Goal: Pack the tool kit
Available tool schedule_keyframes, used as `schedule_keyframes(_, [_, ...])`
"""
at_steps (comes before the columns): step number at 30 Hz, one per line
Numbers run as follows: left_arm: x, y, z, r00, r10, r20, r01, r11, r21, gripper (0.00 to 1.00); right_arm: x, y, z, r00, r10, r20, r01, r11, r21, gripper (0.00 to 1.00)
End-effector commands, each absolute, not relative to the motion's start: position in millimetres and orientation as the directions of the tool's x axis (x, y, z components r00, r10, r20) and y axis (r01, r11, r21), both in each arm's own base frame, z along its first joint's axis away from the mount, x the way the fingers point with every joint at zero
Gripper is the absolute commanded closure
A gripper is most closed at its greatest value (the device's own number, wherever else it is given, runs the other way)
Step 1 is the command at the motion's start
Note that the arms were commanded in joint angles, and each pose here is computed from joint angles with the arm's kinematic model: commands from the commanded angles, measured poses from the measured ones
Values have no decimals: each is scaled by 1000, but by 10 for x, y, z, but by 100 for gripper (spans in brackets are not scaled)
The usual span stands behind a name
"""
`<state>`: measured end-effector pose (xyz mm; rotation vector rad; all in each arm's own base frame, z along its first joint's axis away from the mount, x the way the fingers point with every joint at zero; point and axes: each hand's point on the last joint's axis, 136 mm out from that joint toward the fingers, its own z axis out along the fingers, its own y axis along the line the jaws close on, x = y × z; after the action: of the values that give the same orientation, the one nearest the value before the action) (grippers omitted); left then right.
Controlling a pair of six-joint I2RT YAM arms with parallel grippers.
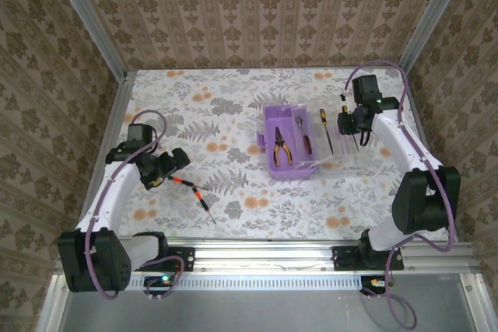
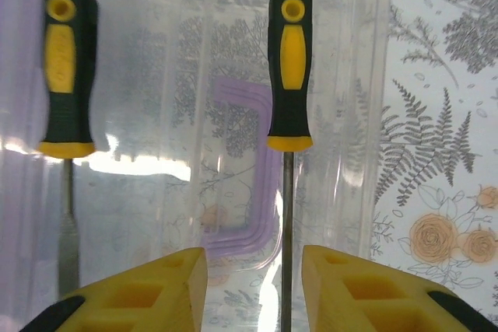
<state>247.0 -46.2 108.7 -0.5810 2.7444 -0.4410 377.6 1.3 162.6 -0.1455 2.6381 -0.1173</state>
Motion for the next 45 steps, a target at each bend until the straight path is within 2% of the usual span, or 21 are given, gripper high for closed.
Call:
schedule_keyframes(1, [2492,-449,980,-854,-484,-192,-390,838,-380,0,3746,56,2160,-811,-131,-570,-85,991,-107,57])
schedule_keyframes(2, [2494,-442,950,-848,-496,-185,-402,831,-385,0,3729,82,2250,-798,-136,-587,-94,990,-103,53])
schedule_keyframes(4, [2510,-429,894,-835,-522,-175,-427,815,-392,0,3673,188,2466,-758,-161,-632,-136,987,-88,40])
schedule_keyframes(6, [2528,-436,845,-831,-533,-161,-440,806,-395,0,3606,310,2639,-723,-192,-664,-183,980,-84,19])
schedule_keyframes(8, [2527,-438,803,-831,-537,-145,-451,803,-389,0,3543,356,2681,-740,-199,-642,-192,978,-82,0])
schedule_keyframes(11, [2522,-429,747,-822,-553,-134,-471,794,-384,0,3456,358,2626,-798,-171,-578,-170,984,-57,0])
schedule_keyframes(14, [2494,-402,643,-806,-578,-131,-499,781,-375,2,3411,401,2624,-794,-154,-588,-168,985,-32,0])
schedule_keyframes(19, [2501,-432,498,-798,-596,-87,-527,762,-377,17,3374,427,2662,-781,-153,-605,-176,984,-22,0])
schedule_keyframes(24, [2502,-441,352,-809,-586,-41,-545,775,-321,22,3367,436,2669,-771,-149,-619,-176,984,-17,0])
schedule_keyframes(31, [2563,-412,102,-806,-592,16,-575,776,-258,36,3355,454,2612,-762,-140,-632,-177,984,-5,0])
schedule_keyframes(37, [2784,-404,45,-816,-577,27,-568,793,-220,51,3360,495,2612,-743,-137,-655,-189,982,9,0])
schedule_keyframes(45, [2918,-359,-90,-812,-584,27,-580,800,-153,63,3411,529,2616,-728,-160,-666,-219,976,5,0])
